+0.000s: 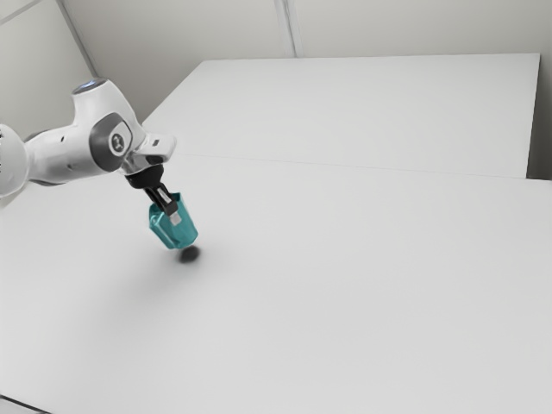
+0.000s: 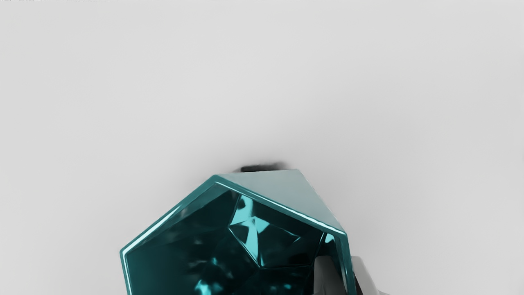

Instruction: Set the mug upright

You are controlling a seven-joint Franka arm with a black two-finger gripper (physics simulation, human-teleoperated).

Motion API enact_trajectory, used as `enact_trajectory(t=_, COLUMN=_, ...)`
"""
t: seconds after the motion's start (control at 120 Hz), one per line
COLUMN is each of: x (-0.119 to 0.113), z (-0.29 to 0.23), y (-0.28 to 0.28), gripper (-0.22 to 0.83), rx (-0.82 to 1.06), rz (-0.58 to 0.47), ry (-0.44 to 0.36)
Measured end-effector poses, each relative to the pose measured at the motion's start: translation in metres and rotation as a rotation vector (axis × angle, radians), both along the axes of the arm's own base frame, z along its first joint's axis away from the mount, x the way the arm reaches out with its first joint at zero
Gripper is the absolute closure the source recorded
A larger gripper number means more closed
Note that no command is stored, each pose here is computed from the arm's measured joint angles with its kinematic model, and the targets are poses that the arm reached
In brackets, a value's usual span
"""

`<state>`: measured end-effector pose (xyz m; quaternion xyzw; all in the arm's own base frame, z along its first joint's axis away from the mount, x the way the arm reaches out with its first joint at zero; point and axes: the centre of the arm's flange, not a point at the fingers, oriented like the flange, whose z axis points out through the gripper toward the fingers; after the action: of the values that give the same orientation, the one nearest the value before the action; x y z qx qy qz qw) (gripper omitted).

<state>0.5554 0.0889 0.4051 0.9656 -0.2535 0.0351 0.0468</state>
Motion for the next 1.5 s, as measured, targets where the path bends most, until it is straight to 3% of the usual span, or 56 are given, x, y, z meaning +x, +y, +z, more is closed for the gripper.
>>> enact_trajectory(t=0.367, x=0.004, z=-0.011, y=-0.089, gripper=0.79, rx=0.054, rz=0.022, ry=0.077)
enact_trajectory(t=1.125, x=0.004, z=-0.047, y=-0.11, gripper=0.78, rx=0.126, rz=0.179, ry=0.17)
enact_trajectory(t=1.325, x=0.009, z=-0.035, y=-0.112, gripper=0.36, rx=0.123, rz=0.208, ry=0.168)
enact_trajectory(t=1.5, x=0.017, z=-0.02, y=-0.118, gripper=0.16, rx=0.121, rz=0.224, ry=0.154)
